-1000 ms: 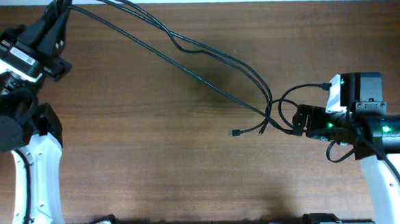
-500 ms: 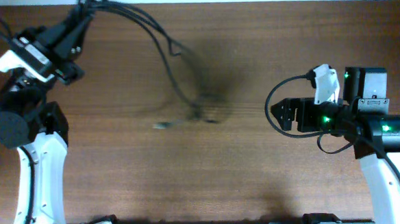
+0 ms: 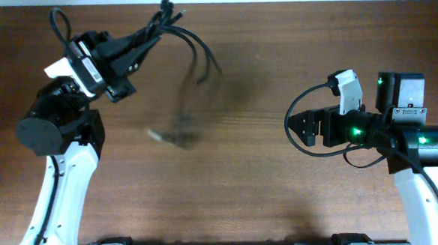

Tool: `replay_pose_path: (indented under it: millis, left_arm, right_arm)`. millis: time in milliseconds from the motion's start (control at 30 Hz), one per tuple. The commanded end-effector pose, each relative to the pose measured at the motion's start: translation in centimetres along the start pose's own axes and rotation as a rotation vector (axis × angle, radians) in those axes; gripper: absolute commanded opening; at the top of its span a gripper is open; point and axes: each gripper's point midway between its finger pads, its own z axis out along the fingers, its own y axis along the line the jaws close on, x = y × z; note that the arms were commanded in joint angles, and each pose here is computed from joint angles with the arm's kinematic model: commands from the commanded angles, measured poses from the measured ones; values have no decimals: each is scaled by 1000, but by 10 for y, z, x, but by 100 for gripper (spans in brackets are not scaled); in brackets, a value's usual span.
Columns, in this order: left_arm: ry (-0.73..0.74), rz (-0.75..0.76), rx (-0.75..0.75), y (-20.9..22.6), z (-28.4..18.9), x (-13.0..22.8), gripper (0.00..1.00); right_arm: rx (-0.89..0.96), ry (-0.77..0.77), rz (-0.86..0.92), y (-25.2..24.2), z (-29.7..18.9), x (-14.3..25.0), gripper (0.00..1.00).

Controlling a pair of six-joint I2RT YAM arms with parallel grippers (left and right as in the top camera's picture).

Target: Untangle cables

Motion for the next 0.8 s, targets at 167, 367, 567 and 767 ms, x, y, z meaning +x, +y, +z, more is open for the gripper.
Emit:
replay_pose_path:
  millis: [167, 367, 567, 767]
  left_arm:
    - [-173, 138, 93, -35, 18, -51, 0]
    - [-230, 121, -8, -20, 19, -61, 0]
    - [-261, 96, 7, -28, 26, -65, 0]
    - [-311, 63, -24, -28, 31, -73, 0]
  right_arm:
    - [5, 23, 3, -5, 4, 4, 99]
    - [-7, 95, 7, -6, 8, 20, 99]
    - [-16, 132, -4, -7, 11, 28, 99]
    - [-20, 156, 11, -9, 14, 32, 98]
